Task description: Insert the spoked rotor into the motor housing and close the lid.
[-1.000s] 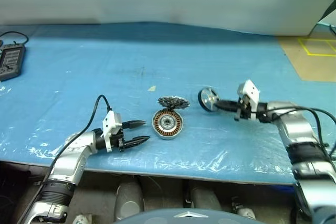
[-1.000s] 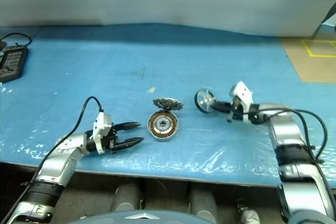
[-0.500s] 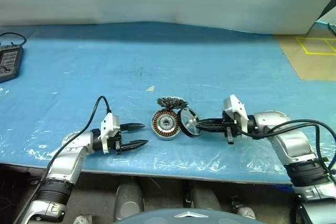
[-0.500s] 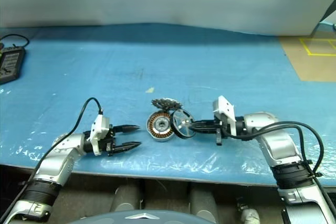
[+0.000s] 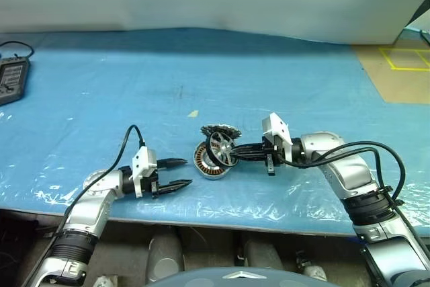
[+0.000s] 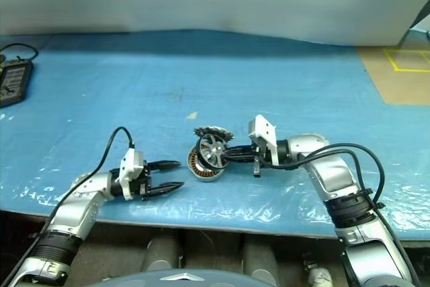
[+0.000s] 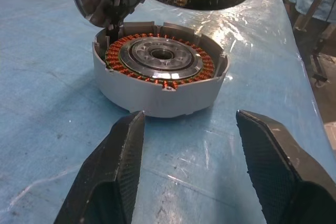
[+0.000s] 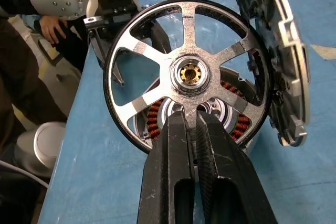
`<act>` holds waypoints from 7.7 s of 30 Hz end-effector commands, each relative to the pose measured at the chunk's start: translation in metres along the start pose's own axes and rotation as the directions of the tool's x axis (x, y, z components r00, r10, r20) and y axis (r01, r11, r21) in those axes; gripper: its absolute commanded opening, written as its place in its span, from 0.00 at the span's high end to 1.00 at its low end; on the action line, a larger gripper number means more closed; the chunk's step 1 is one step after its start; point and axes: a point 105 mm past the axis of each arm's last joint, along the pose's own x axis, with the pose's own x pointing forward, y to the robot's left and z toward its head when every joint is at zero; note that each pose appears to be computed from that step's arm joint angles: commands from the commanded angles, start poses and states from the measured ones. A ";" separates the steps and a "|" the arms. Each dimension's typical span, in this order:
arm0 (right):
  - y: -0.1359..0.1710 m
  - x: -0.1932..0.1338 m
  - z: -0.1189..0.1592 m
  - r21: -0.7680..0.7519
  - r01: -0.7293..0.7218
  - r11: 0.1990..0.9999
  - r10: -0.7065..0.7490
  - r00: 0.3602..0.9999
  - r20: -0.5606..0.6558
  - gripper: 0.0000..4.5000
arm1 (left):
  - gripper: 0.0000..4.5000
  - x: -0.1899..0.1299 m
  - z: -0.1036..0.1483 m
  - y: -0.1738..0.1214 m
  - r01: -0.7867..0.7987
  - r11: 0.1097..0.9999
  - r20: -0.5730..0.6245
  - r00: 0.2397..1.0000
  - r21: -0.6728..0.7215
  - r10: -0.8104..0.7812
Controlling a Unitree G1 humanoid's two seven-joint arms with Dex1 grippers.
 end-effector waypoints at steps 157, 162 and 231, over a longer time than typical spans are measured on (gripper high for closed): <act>-0.015 0.036 0.019 0.039 0.090 0.995 -0.096 0.978 0.188 0.91 | 0.35 -0.010 -0.005 0.013 -0.053 0.999 0.013 0.998 0.010 0.053; -0.009 0.035 0.021 -0.025 0.064 0.998 -0.059 0.985 0.162 0.58 | 0.35 -0.009 -0.006 0.013 -0.043 0.999 0.013 0.999 0.009 0.043; -0.022 0.060 0.001 -0.186 0.107 0.977 -0.121 0.991 -0.063 0.34 | 0.35 -0.009 -0.006 0.013 -0.071 0.997 0.000 0.998 0.017 0.071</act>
